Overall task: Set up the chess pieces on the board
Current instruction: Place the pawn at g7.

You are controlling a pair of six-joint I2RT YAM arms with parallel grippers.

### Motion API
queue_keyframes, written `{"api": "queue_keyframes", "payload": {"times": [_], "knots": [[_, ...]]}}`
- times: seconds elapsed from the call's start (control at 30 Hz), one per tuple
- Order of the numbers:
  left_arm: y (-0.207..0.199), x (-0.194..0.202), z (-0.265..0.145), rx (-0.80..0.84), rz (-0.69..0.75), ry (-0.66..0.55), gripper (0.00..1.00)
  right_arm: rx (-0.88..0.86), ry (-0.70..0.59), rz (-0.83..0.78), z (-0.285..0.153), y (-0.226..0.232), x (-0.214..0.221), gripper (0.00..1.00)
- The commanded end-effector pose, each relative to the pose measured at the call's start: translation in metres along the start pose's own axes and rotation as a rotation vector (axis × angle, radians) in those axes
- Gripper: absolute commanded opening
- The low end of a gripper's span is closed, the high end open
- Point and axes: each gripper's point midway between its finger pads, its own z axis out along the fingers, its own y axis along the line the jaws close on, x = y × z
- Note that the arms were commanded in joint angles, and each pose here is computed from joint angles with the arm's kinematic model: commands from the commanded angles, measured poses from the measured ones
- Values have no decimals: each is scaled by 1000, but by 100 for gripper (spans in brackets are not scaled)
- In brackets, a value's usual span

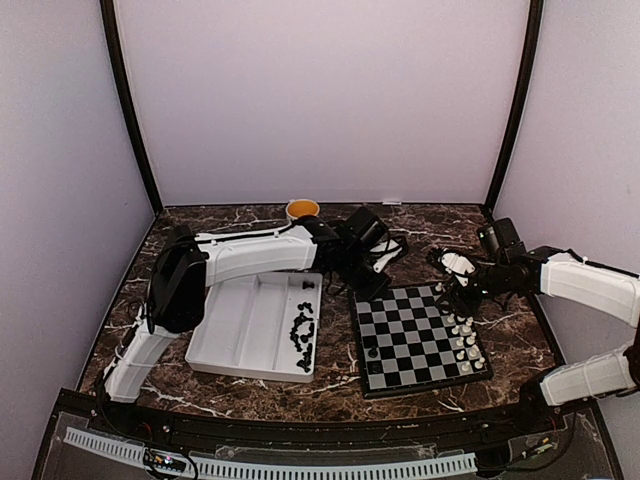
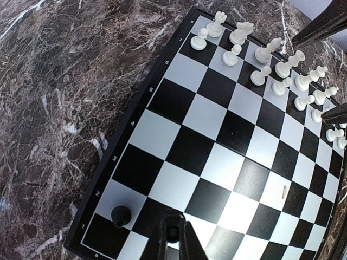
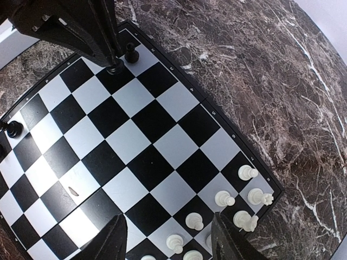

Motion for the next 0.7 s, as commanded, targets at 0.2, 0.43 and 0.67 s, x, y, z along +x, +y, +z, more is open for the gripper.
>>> {"api": "queue_keyframes", "payload": {"times": [0.2,0.43,0.67], "knots": [[2,16,8,-16,-12,78,4,37,-36,-5,-5,-7,-8,55],[5,26,9,-27,-7,114,4,32,-28,-3,-4,-7,-7,55],[4,29,14,-18,-12,119,6,31,-22,0,-2,-7,-5,55]]}}
